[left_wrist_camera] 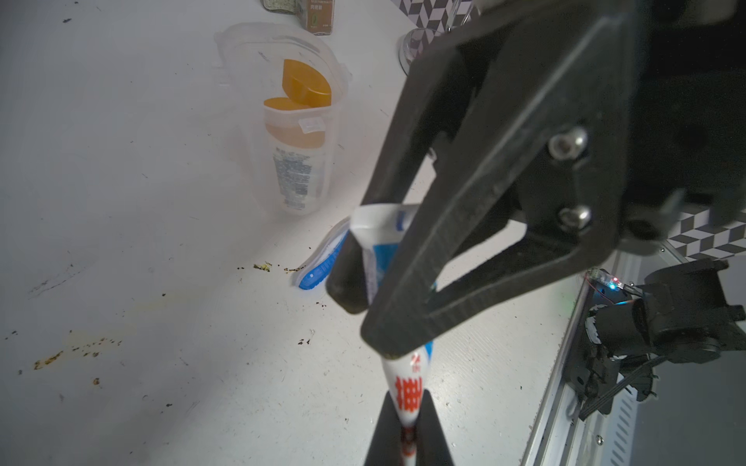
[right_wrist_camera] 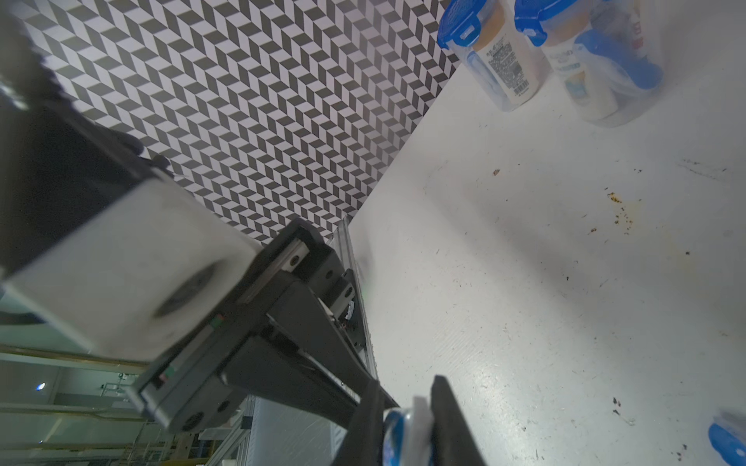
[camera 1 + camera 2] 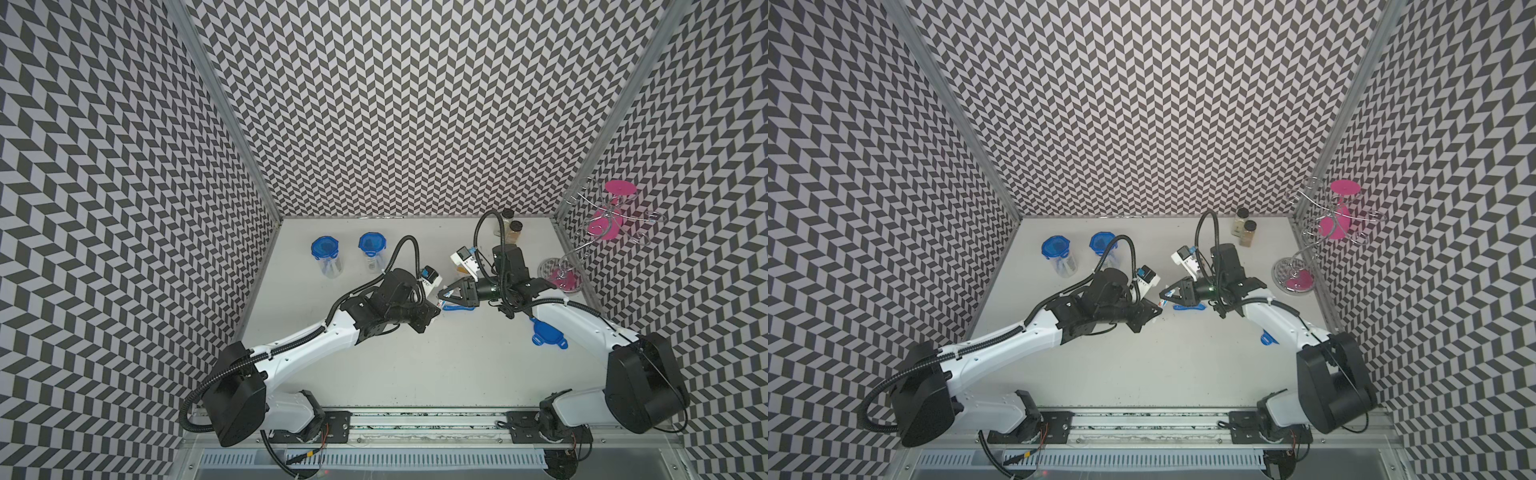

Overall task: Pack away toiletry kits
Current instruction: Pick up the toiletry item from the center of the board.

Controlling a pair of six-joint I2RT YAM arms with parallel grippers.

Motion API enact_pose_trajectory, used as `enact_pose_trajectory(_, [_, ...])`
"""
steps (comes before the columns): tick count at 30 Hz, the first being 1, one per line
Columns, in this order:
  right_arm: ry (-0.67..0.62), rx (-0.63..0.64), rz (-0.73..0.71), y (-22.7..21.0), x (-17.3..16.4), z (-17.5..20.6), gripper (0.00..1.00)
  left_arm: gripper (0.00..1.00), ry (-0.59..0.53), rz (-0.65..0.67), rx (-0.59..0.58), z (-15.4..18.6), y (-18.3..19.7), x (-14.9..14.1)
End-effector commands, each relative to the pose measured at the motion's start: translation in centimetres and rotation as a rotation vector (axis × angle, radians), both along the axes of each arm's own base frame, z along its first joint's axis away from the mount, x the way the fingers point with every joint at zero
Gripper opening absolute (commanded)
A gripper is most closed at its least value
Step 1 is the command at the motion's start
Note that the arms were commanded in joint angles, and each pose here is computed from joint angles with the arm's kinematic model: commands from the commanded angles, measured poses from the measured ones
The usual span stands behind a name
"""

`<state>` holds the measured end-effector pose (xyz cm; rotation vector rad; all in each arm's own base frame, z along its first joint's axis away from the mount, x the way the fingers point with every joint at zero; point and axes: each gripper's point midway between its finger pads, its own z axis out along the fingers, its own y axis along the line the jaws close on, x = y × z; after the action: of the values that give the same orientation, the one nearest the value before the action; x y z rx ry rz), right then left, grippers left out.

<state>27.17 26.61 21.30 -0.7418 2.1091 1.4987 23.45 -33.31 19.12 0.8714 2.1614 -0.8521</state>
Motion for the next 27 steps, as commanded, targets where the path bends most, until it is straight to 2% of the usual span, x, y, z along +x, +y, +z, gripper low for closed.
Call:
enact_pose_trajectory(1, [-0.106,-0.018,-0.033,-0.1,1.4,1.7,0.00,0.23,-0.036,0.026,-0.039,1.8,-0.7,1.0])
enact_pose_trajectory(5, [-0.202,-0.113,-0.169,-1.4,4.5,3.4,0.00,0.48,-0.025,0.059,-0.066,2.5,-0.3,1.8])
enact_pose_trajectory(7, [-0.279,-0.167,-0.280,-2.7,6.7,5.2,0.00,0.62,-0.017,0.089,-0.097,3.1,0.3,2.4])
enact_pose_trajectory(10, [-0.400,-0.232,-0.468,-5.1,9.8,7.6,0.00,0.77,0.006,0.130,-0.149,3.3,1.6,3.2])
enact_pose_trajectory(12, [-0.459,-0.259,-0.577,-6.4,11.6,8.8,0.00,0.80,0.022,0.151,-0.146,2.7,2.3,3.6])
enact_pose_trajectory(15, [-0.486,-0.328,-0.658,-7.5,13.9,9.1,0.00,0.81,0.027,0.159,-0.091,1.7,2.8,3.9])
enact_pose_trajectory(18, [-0.491,-0.393,-0.691,-8.0,15.4,8.2,0.00,0.81,0.024,0.173,-0.050,0.9,3.2,4.1])
enact_pose_trajectory(22, [-0.530,-0.420,-0.753,-8.8,16.8,8.2,0.00,0.81,0.023,0.182,-0.037,0.6,3.3,4.4])
enact_pose_trajectory(27, [-0.517,-0.455,-0.750,-8.9,17.2,6.8,0.00,0.81,0.024,0.179,-0.031,0.6,2.9,4.7])
